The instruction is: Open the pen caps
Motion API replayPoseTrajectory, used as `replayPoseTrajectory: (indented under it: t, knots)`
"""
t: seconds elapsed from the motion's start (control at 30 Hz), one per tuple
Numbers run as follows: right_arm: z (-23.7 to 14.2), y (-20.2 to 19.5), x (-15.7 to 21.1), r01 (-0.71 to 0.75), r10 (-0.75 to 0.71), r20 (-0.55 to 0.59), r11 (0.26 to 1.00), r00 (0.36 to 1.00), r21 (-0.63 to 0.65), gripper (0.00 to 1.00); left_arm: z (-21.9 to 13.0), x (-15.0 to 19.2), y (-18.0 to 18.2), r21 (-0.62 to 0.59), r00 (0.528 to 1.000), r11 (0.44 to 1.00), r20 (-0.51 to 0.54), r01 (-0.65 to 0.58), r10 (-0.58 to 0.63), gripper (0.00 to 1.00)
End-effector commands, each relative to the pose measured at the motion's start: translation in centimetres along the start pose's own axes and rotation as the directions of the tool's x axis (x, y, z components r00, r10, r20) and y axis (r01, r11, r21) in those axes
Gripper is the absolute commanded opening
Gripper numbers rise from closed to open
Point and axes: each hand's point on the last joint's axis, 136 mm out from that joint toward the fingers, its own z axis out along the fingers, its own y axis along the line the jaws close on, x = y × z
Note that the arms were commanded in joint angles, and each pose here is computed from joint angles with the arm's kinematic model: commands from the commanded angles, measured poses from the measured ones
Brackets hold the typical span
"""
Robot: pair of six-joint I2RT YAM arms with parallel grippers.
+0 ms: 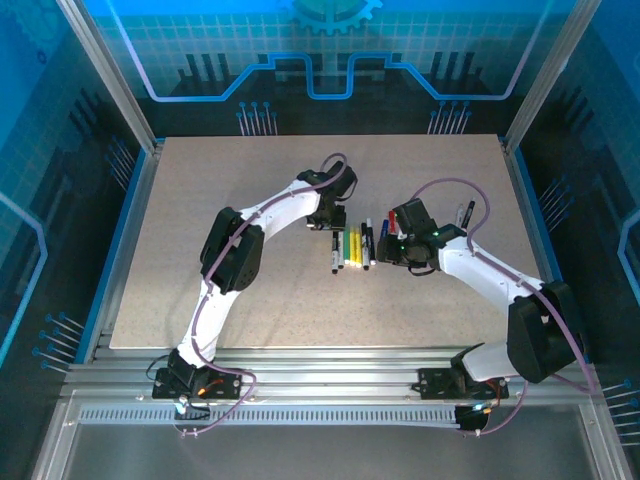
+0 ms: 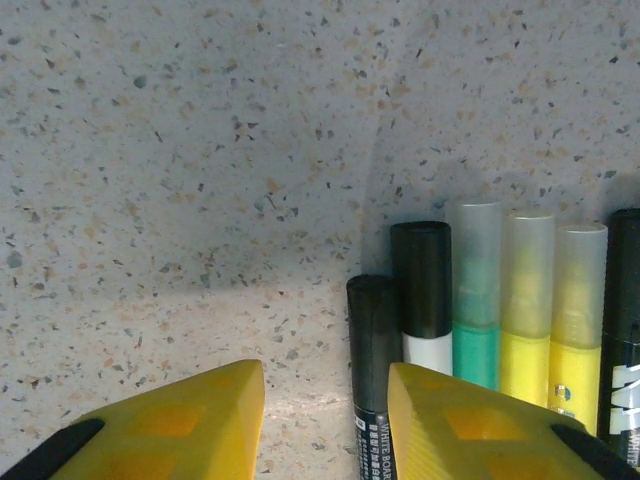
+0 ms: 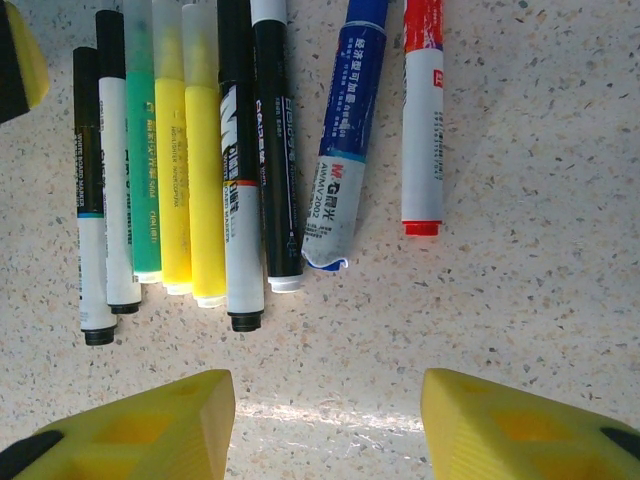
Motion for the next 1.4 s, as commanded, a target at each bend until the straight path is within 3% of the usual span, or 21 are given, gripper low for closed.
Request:
replayPoseTrajectory:
  t: [0.0, 1.37]
  knots:
    - [-0.1, 1.1, -0.3, 0.009, -0.009, -0.001, 1.0, 1.0, -0.023, 0.53, 0.2, 0.7, -0.8, 0.01, 0.999, 1.0, -0.028, -0.019, 0.019, 0.38]
    - [1.5, 1.7, -0.1, 0.017, -0.018, -0.037, 0.999, 0.999, -0.033, 0.5, 3.6, 2.4, 1.1, -0.102, 0.994, 0.994, -0.1, -0.046, 0.036, 0.35]
